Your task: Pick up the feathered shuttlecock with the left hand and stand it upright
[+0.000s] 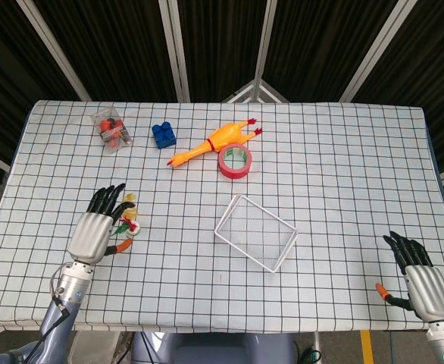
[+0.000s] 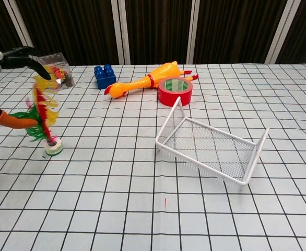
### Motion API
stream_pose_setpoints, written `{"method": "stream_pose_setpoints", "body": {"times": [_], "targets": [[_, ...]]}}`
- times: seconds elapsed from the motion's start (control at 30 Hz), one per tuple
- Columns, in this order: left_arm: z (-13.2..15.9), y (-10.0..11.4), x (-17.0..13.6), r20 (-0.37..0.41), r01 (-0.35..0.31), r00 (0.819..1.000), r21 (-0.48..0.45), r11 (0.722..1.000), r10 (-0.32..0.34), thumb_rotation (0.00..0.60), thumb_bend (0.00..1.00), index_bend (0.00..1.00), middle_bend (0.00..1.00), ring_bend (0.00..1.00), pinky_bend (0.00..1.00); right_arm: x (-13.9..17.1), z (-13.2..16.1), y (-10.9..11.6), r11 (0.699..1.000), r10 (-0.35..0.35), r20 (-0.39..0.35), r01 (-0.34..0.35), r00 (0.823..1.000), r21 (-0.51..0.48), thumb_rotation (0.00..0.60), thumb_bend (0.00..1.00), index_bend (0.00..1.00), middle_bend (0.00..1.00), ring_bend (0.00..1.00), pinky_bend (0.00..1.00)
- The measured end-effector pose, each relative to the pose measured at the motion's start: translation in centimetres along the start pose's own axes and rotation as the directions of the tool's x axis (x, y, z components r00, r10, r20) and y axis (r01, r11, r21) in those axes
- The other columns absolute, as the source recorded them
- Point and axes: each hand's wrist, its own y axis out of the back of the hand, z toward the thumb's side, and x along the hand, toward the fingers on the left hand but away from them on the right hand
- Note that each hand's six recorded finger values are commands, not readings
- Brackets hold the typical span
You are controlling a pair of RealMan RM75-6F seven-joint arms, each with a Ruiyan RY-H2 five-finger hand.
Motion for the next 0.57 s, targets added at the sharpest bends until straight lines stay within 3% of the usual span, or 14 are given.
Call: {"method": "stream_pose_setpoints", "body": {"times": [0.27, 0.47, 0.57], "targets": [[-3.8, 3.5, -3.8, -0.044, -0.05, 0.998, -0.035, 0.998, 0.048, 0.6, 0.18, 0.05, 0.0, 0.0, 0.0, 0.1, 0.0, 0.0, 1.0, -0.002, -0.003, 0.002, 1.0, 0.009, 0.6, 0.34, 0.0, 0.0, 0.0, 0.0], [-8.2, 5.5, -9.2, -0.09, -0.059, 0.994, 0.107, 0.993, 0.069, 0.6, 0.12, 0.0, 0.0, 0.0, 0.0, 0.0, 0.1, -0.1, 1.0, -0.002, -0.004, 0.002, 1.0, 0.016, 0.6, 0.34, 0.0, 0.0, 0.0, 0.0], [-10.6, 5.5, -12.4, -0.145, -0.019, 0.988, 0.166, 0.986, 0.043, 0.6, 0.1, 0.0, 0.0, 0.0, 0.0, 0.0, 0.1, 0.0, 1.0, -0.004, -0.003, 0.004, 1.0, 0.019, 0.6, 0.34, 0.0, 0.0, 0.0, 0.0]]}}
